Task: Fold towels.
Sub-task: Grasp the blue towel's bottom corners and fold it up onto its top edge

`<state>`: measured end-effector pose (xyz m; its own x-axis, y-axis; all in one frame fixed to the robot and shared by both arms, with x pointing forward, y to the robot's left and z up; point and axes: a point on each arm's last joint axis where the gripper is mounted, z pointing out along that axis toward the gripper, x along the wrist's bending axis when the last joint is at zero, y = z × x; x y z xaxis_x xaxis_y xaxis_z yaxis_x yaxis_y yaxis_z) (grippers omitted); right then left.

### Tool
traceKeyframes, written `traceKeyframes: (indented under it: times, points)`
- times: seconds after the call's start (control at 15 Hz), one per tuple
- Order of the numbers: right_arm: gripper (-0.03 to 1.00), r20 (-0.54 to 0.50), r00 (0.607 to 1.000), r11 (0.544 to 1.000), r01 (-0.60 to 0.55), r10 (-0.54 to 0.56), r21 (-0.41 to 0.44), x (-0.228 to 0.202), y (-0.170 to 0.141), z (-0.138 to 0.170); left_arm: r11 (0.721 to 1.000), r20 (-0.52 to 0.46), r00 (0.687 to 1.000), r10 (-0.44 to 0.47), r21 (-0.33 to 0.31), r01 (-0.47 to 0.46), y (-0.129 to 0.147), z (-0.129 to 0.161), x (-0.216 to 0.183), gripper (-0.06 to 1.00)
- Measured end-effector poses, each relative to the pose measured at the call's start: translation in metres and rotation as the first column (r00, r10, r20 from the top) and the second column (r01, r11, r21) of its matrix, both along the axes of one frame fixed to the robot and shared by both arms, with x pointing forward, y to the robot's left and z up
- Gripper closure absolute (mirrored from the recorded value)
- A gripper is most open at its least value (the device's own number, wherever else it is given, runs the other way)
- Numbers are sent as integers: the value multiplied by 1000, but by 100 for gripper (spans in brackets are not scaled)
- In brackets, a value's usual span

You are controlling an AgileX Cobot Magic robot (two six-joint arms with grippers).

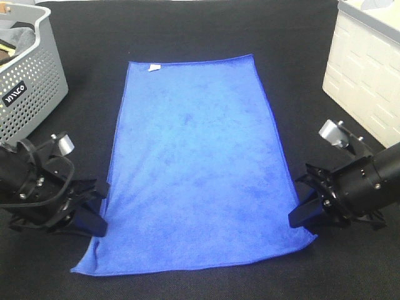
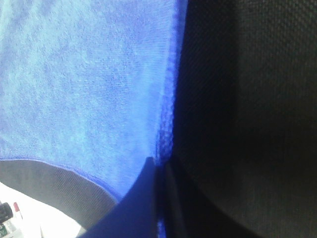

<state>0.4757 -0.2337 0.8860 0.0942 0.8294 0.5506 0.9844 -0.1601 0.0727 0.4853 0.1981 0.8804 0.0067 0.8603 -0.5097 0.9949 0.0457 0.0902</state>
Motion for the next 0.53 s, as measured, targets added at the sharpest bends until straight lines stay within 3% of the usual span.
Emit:
traceKeyframes:
  times: [0.2,0.53]
  points:
    - [97,-17,1000,1000,2,-1,1,-23,-2,8,998,-43,997,-61,25,62,4,20,-14,94]
    - [97,-76,997,999,-11,14,42,-74,-2,12,997,-58,996,-73,19,74,15,35,-68,94]
